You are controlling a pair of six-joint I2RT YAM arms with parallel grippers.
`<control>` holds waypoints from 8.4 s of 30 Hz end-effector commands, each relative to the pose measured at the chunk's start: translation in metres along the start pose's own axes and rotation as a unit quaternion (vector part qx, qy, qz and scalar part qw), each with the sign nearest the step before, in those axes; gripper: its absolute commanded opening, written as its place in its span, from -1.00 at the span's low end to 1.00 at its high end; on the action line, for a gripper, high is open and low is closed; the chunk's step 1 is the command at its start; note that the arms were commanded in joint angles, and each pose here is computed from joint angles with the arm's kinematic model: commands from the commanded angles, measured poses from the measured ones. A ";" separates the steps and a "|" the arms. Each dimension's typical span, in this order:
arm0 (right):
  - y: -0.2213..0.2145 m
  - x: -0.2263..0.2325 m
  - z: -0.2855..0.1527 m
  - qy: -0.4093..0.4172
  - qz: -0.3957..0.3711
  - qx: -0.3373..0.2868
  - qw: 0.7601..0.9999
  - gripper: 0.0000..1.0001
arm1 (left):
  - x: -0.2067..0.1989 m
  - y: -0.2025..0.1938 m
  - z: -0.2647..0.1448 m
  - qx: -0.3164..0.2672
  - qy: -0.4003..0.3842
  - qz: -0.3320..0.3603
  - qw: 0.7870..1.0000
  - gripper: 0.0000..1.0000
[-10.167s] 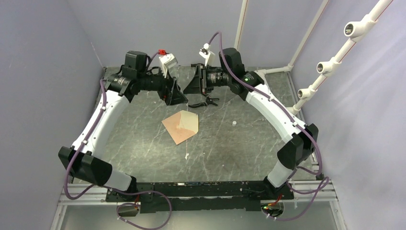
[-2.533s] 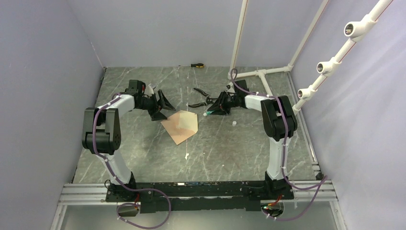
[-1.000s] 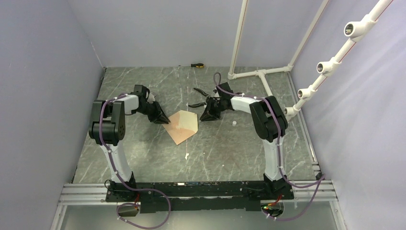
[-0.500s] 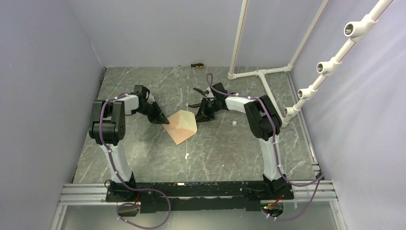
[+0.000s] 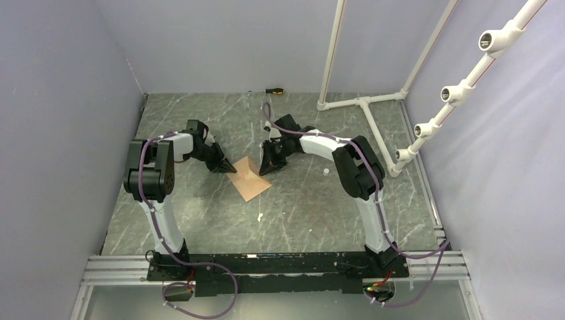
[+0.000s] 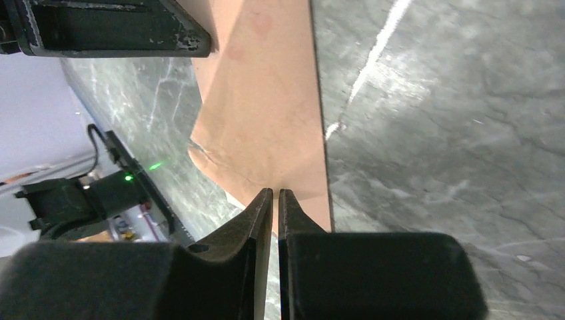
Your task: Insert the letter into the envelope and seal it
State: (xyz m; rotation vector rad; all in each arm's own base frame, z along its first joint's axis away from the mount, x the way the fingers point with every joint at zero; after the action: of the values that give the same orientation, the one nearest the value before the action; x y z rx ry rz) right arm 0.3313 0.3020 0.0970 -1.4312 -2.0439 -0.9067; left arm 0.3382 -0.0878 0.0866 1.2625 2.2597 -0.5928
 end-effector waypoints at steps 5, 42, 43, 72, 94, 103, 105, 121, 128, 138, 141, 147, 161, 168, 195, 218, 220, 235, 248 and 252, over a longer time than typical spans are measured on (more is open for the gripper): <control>0.005 0.006 0.009 -0.088 -0.071 0.009 0.993 -0.76 | 0.024 -0.010 0.017 0.013 0.054 -0.023 0.998 -0.95; -0.053 0.007 0.039 -0.342 -0.324 0.013 0.882 -0.34 | -0.061 0.018 -0.012 0.024 -0.216 0.100 0.971 -0.78; -0.053 0.009 0.038 -0.337 -0.325 0.008 0.884 -0.33 | -0.061 0.018 -0.008 0.030 -0.222 0.100 0.969 -0.78; 0.002 0.063 0.028 -0.292 -0.354 -0.092 0.884 -0.32 | 0.020 -0.005 0.050 0.084 -0.029 0.017 0.996 -0.95; -0.021 0.052 0.075 -0.272 -0.399 -0.010 0.876 -0.46 | 0.034 0.001 0.052 0.078 0.019 -0.016 0.997 -0.95; -0.056 0.038 0.072 -0.286 -0.423 0.023 0.859 -0.49 | 0.040 0.002 0.054 0.084 0.014 -0.034 0.996 -0.95; -0.064 0.033 0.071 -0.282 -0.423 0.027 0.860 -0.49 | 0.041 0.003 0.054 0.086 0.011 -0.037 0.996 -0.95; -0.047 0.039 0.074 -0.287 -0.384 -0.014 0.877 -0.52 | 0.045 0.003 0.054 0.088 0.015 -0.040 0.995 -0.95; -0.027 0.051 0.079 -0.287 -0.372 -0.034 0.882 -0.57 | 0.046 0.002 0.054 0.090 0.015 -0.040 0.995 -0.95; -0.056 0.042 0.054 -0.290 -0.362 -0.015 0.886 -0.57 | 0.047 0.002 0.055 0.091 0.017 -0.041 0.995 -0.95; -0.061 0.040 0.048 -0.297 -0.360 -0.010 0.884 -0.56 | 0.047 0.003 0.055 0.090 0.017 -0.041 0.995 -0.95; -0.048 0.051 0.048 -0.294 -0.359 -0.025 0.885 -0.55 | 0.046 0.004 0.055 0.089 0.018 -0.039 0.995 -0.95; 0.001 0.077 0.020 -0.220 -0.276 -0.108 0.930 -0.34 | 0.042 0.006 0.052 0.087 0.017 -0.031 0.996 -0.95; -0.014 0.065 0.024 -0.214 -0.278 -0.074 0.934 -0.60 | 0.043 0.005 0.052 0.089 0.016 -0.033 0.995 -0.95; -0.047 0.031 0.061 -0.296 -0.323 0.037 0.898 -0.34 | 0.045 0.005 0.054 0.090 0.023 -0.035 0.995 -0.95; 0.010 0.070 0.034 -0.259 -0.291 -0.081 0.917 -0.65 | 0.039 0.007 0.050 0.086 0.012 -0.030 0.996 -0.95; 0.009 0.068 0.038 -0.257 -0.297 -0.073 0.917 -0.65 | 0.040 0.006 0.050 0.086 0.014 -0.031 0.996 -0.95; -0.024 0.042 0.066 -0.279 -0.344 0.002 0.897 -0.51 | 0.042 0.006 0.052 0.089 0.018 -0.037 0.995 -0.95; -0.050 0.032 0.073 -0.246 -0.349 0.053 0.903 -0.39 | 0.043 0.005 0.053 0.092 0.019 -0.038 0.995 -0.95; -0.053 0.034 0.071 -0.225 -0.350 0.055 0.908 -0.36 | 0.044 0.006 0.054 0.092 0.019 -0.038 0.995 -0.95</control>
State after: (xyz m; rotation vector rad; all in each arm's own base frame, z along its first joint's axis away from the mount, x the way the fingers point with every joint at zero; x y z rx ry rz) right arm 0.3011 0.3743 0.0928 -1.0031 -3.0803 -0.9466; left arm 0.3534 -0.1047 0.0664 1.2489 2.0369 -0.9437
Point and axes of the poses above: each gripper's point midway between its finger pads, its own z axis out along the fingers, its own x axis along the line the jaws close on, y = z × x, the point moved 9 cm from there along -z, back along the fingers, and after that the axes turned 4 degrees about -z, right-handed, at the moved point
